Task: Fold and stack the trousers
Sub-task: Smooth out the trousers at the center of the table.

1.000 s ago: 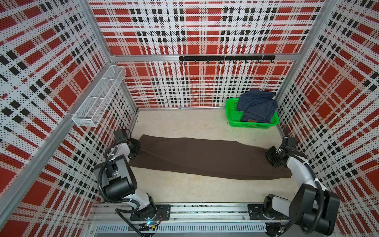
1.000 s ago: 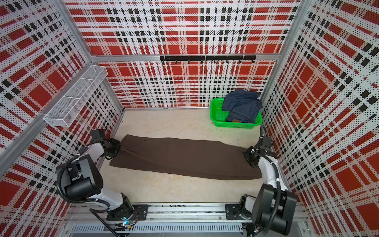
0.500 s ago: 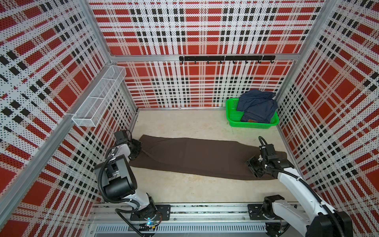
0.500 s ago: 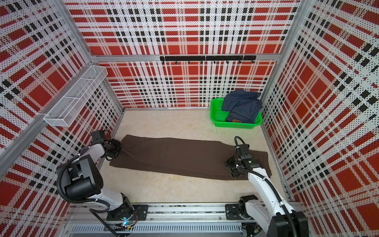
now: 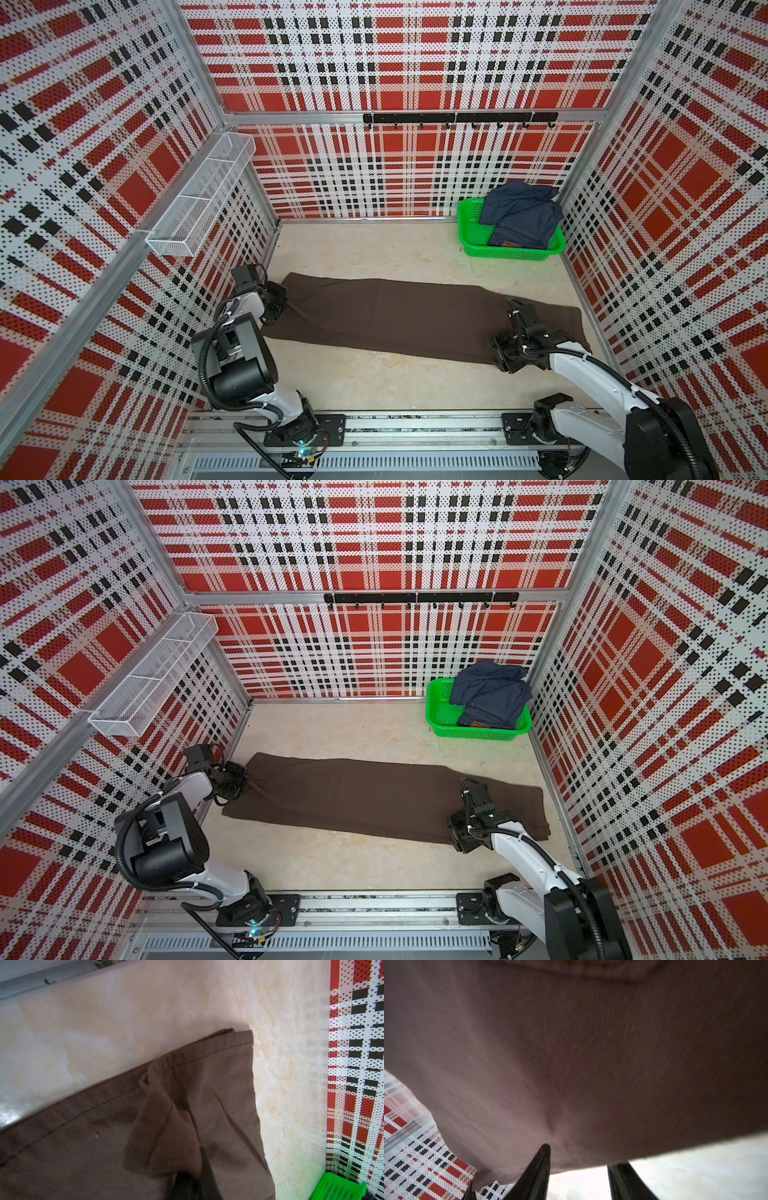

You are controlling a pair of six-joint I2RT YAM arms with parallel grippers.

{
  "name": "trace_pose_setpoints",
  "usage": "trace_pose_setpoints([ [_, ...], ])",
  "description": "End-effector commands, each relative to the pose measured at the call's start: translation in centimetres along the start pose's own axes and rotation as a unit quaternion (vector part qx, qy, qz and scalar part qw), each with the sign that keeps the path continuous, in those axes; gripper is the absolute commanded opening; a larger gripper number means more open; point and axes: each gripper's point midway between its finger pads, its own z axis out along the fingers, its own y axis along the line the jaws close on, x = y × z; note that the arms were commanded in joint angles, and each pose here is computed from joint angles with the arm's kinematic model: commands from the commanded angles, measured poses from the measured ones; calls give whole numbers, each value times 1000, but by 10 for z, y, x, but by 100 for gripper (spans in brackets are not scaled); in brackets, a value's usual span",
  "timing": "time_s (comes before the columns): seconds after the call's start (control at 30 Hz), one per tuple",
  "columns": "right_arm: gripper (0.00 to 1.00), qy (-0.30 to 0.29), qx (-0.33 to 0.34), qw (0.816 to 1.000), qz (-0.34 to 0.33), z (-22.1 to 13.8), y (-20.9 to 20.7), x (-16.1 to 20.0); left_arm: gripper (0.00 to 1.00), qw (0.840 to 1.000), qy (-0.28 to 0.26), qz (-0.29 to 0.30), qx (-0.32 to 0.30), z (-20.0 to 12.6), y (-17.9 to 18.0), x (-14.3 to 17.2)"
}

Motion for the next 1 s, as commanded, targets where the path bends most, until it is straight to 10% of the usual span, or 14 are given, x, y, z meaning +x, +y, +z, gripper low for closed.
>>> trace_pose_setpoints([
  [0.0,47,-8,-16,1000,19,0,10,-2,0,1000,-7,-1,13,-6,-2,-4],
  [0.33,0,-25,-33,999,28,1,19,-8,0,1000,-15,-6,22,-11,-7,-15],
  [0.77,0,-104,-120,987,-19,-91,104,-34,0,991,-50,19,126,-49,-131,-77],
  [0.97,0,-78,-105,991,-20,-73,83,-26,0,996,-40,15,81,-38,-81,-57],
])
